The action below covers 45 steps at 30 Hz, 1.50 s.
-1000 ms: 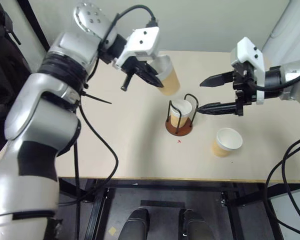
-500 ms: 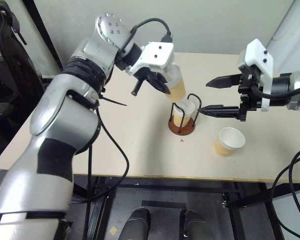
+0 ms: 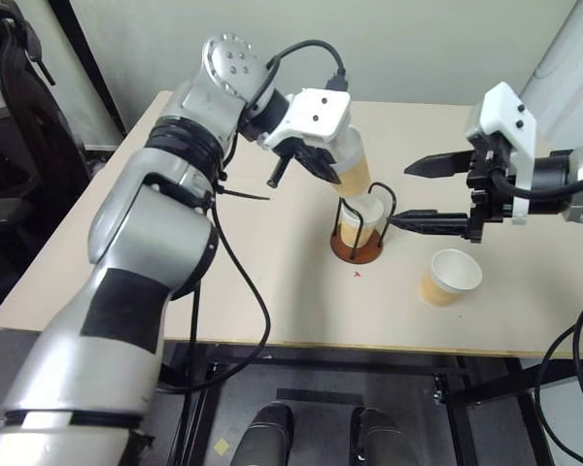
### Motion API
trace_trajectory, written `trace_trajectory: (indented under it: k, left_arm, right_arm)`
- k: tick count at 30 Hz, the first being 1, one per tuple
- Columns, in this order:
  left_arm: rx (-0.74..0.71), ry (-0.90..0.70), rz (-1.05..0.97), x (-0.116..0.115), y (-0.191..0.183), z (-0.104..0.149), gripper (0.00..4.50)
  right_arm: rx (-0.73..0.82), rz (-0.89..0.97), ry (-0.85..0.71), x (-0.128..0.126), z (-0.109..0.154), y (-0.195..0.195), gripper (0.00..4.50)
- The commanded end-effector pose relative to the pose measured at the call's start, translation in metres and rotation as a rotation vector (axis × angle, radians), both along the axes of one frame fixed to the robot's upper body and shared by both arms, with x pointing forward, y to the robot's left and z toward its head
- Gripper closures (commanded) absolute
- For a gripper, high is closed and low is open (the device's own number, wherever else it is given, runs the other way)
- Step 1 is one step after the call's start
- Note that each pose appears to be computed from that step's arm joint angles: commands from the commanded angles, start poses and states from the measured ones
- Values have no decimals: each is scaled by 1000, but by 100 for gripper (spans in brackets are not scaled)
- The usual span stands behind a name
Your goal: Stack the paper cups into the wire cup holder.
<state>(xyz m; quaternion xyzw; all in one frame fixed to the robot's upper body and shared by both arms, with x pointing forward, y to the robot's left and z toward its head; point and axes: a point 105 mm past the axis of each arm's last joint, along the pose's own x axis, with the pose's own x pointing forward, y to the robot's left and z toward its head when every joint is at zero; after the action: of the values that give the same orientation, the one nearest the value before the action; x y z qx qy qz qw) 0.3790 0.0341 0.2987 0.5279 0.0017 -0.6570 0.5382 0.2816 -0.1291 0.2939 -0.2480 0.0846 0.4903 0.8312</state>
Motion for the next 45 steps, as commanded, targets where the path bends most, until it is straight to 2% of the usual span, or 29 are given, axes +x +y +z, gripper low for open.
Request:
trace_trajectory:
  k: [1,13,21,25,35,45]
  left_arm:
    - [-5,-16,-12,0,-2,0,445]
    - [-40,-39,-9,3,-16,-2,445]
    - [-115,42,-32,-9,-17,23,445]
    - [-145,8,-23,-7,-18,30,445]
    - [-144,-125,34,9,-28,15,445]
    - [-146,-84,8,5,-43,5,445]
  right_arm:
    - [10,-11,-58,-4,11,-1,0]
    - [10,-20,-52,-9,11,-3,0]
    - [19,-19,-48,-11,14,-5,0]
    - [24,-15,-50,-8,14,-4,0]
    - [23,-13,-51,-4,12,-2,0]
    - [19,-28,-50,-7,12,-4,0]
